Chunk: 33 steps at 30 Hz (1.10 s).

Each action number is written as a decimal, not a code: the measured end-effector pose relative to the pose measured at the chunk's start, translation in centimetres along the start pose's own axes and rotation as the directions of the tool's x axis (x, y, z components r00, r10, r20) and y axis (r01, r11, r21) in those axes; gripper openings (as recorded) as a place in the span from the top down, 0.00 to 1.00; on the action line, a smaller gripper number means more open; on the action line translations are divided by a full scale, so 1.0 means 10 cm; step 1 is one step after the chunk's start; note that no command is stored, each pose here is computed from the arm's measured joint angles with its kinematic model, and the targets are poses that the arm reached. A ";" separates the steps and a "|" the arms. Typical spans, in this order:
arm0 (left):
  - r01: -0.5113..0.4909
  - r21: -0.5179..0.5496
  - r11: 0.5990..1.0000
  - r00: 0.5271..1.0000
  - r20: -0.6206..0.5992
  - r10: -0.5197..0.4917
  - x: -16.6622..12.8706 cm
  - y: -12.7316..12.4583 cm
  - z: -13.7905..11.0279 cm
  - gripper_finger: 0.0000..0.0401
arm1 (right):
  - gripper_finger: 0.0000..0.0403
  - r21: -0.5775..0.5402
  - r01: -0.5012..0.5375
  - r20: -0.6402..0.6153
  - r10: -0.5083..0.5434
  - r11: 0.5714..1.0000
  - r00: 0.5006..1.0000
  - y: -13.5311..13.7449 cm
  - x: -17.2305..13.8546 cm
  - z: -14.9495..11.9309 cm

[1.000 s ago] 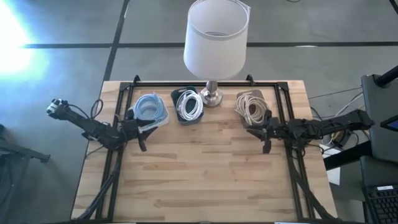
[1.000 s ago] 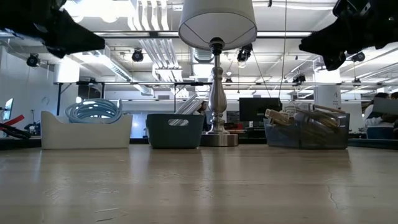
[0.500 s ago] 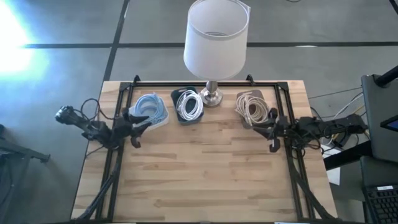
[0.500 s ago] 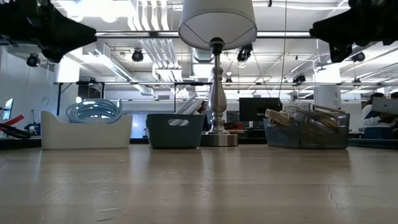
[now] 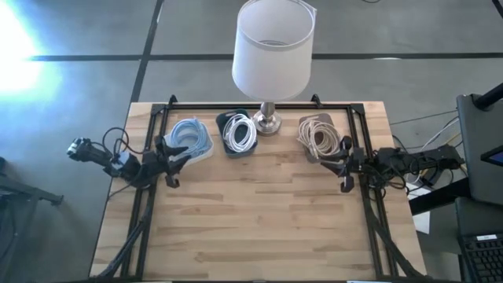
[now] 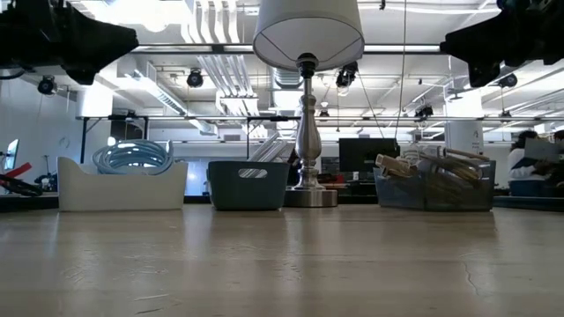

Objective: Pick & Place USB Port
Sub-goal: Return to Home Position

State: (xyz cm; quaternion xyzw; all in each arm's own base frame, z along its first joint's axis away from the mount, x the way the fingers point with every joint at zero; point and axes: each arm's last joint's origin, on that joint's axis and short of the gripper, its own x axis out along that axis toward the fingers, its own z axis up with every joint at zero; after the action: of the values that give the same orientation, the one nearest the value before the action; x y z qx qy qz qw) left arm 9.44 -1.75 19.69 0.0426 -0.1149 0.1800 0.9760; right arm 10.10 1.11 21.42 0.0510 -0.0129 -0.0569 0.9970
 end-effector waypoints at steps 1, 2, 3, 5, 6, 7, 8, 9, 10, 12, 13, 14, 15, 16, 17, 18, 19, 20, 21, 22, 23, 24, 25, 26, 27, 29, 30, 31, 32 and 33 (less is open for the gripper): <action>-0.009 0.009 1.000 1.000 0.000 0.009 0.00 0.01 0.00 0.65 | 0.80 -0.002 0.000 0.000 0.000 1.000 1.000 0.00 0.00 0.00; -0.022 0.016 1.000 1.000 0.000 0.022 0.01 0.02 0.00 0.65 | 0.81 -0.005 0.000 -0.001 0.000 1.000 1.000 0.00 0.00 0.00; -0.034 0.021 0.999 0.999 -0.001 0.034 0.02 0.03 -0.01 0.65 | 0.81 -0.008 0.000 -0.003 0.000 1.000 1.000 0.00 0.00 0.00; -0.056 0.033 0.998 0.998 -0.008 0.056 0.03 0.05 -0.02 0.65 | 0.82 -0.013 0.002 -0.016 -0.002 1.000 1.000 0.00 0.00 -0.02; -0.068 0.037 0.997 0.998 -0.009 0.068 0.03 0.06 -0.02 0.65 | 0.83 -0.013 0.002 -0.021 -0.002 1.000 1.000 0.00 0.00 -0.02; -0.078 0.042 0.996 0.997 -0.013 0.079 0.04 0.07 -0.03 0.65 | 0.83 -0.011 0.002 -0.023 -0.002 1.000 1.000 0.00 0.00 -0.02; -0.088 0.049 0.995 0.996 -0.019 0.089 0.04 0.08 -0.04 0.65 | 0.83 -0.007 0.002 -0.023 -0.002 1.000 1.000 0.00 0.00 -0.02; -0.098 0.055 0.994 0.995 -0.024 0.100 0.05 0.08 -0.05 0.65 | 0.83 -0.007 0.002 -0.023 -0.002 1.000 1.000 0.00 0.00 -0.02; -0.109 0.058 0.992 0.994 -0.025 0.111 0.05 0.09 -0.05 0.65 | 0.83 -0.008 0.002 -0.023 -0.002 1.000 1.000 0.00 0.00 -0.02; -0.124 0.063 0.990 0.992 -0.025 0.126 0.06 0.11 -0.05 0.65 | 0.82 -0.011 0.002 -0.023 -0.002 1.000 1.000 0.00 0.00 -0.02; -0.122 0.066 0.990 0.992 -0.027 0.124 0.06 0.12 -0.06 0.65 | 0.82 -0.012 0.002 -0.024 -0.002 1.000 1.000 0.00 0.00 -0.03; -0.119 0.066 0.991 0.992 -0.028 0.122 0.07 0.12 -0.06 0.65 | 0.81 -0.012 0.002 -0.025 -0.002 1.000 1.000 0.00 0.00 -0.03; -0.114 0.066 0.991 0.993 -0.032 0.116 0.07 0.12 -0.07 0.65 | 0.81 -0.012 0.002 -0.027 -0.002 1.000 1.000 0.00 0.00 -0.03; -0.106 0.063 0.992 0.993 -0.036 0.108 0.07 0.13 -0.08 0.65 | 0.80 -0.012 0.002 -0.028 -0.002 1.000 1.000 0.00 0.00 -0.04; -0.096 0.062 0.993 0.994 -0.048 0.099 0.08 0.13 -0.10 0.65 | 0.80 -0.011 0.002 -0.029 -0.002 1.000 1.000 0.00 0.00 -0.04; -0.091 0.054 0.994 0.993 -0.065 0.094 0.08 0.13 -0.12 0.65 | 0.80 -0.003 0.002 -0.032 -0.002 1.000 0.999 0.00 0.00 -0.05; -0.083 0.046 0.995 0.992 -0.087 0.087 0.08 0.12 -0.14 0.65 | 0.79 0.009 0.003 -0.036 -0.003 1.000 0.999 0.00 0.00 -0.06; -0.073 0.040 0.997 0.991 -0.109 0.077 0.08 0.12 -0.17 0.65 | 0.79 0.022 0.004 -0.040 -0.003 1.000 0.999 0.00 0.01 -0.07; -0.062 0.038 0.997 0.989 -0.133 0.066 0.08 0.12 -0.20 0.65 | 0.79 0.030 0.005 -0.044 -0.004 1.000 0.999 -0.01 0.01 -0.08; -0.051 0.037 0.998 0.986 -0.158 0.056 0.07 0.11 -0.23 0.65 | 0.78 0.038 0.005 -0.049 -0.003 0.999 0.999 -0.01 0.01 -0.10; -0.039 0.035 0.999 0.983 -0.177 0.045 0.07 0.11 -0.25 0.65 | 0.78 0.044 0.006 -0.055 -0.003 0.999 0.998 -0.01 0.01 -0.12; -0.025 0.036 0.999 0.981 -0.192 0.031 0.07 0.10 -0.27 0.65 | 0.78 0.052 0.007 -0.060 -0.004 0.999 0.998 -0.01 0.01 -0.14; -0.008 0.041 0.999 0.979 -0.205 0.016 0.06 0.10 -0.28 0.65 | 0.78 0.062 0.009 -0.065 -0.005 0.998 0.998 -0.01 0.02 -0.16; 0.008 0.044 0.999 0.977 -0.215 0.002 0.06 0.09 -0.29 0.65 | 0.78 0.073 0.010 -0.071 -0.005 0.997 0.997 -0.01 0.02 -0.18; 0.024 0.047 0.999 0.974 -0.224 -0.013 0.06 0.09 -0.30 0.65 | 0.78 0.083 0.012 -0.077 -0.006 0.997 0.997 -0.01 0.02 -0.20; 0.047 0.052 0.998 0.970 -0.241 -0.033 0.05 0.08 -0.32 0.65 | 0.79 0.097 0.016 -0.088 -0.007 0.995 0.996 -0.01 0.02 -0.25; 0.053 0.054 0.997 0.968 -0.248 -0.038 0.05 0.08 -0.33 0.65 | 0.79 0.100 0.018 -0.096 -0.008 0.995 0.995 -0.02 0.03 -0.27; 0.054 0.056 0.997 0.965 -0.259 -0.038 0.05 0.08 -0.34 0.65 | 0.80 0.103 0.019 -0.102 -0.009 0.995 0.995 -0.02 0.03 -0.30; 0.054 0.057 0.997 0.963 -0.266 -0.037 0.05 0.08 -0.35 0.65 | 0.80 0.105 0.021 -0.107 -0.009 0.994 0.994 -0.02 0.03 -0.31; 0.054 0.053 0.997 0.961 -0.275 -0.038 0.04 0.08 -0.36 0.65 | 0.81 0.108 0.022 -0.110 -0.010 0.994 0.994 -0.02 0.03 -0.33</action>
State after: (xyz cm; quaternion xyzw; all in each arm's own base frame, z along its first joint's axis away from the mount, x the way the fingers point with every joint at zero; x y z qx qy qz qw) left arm 10.31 -0.43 16.33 0.0491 0.0275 0.1647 0.9847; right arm 10.49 1.20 18.12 0.1084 0.0389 -0.0611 0.9915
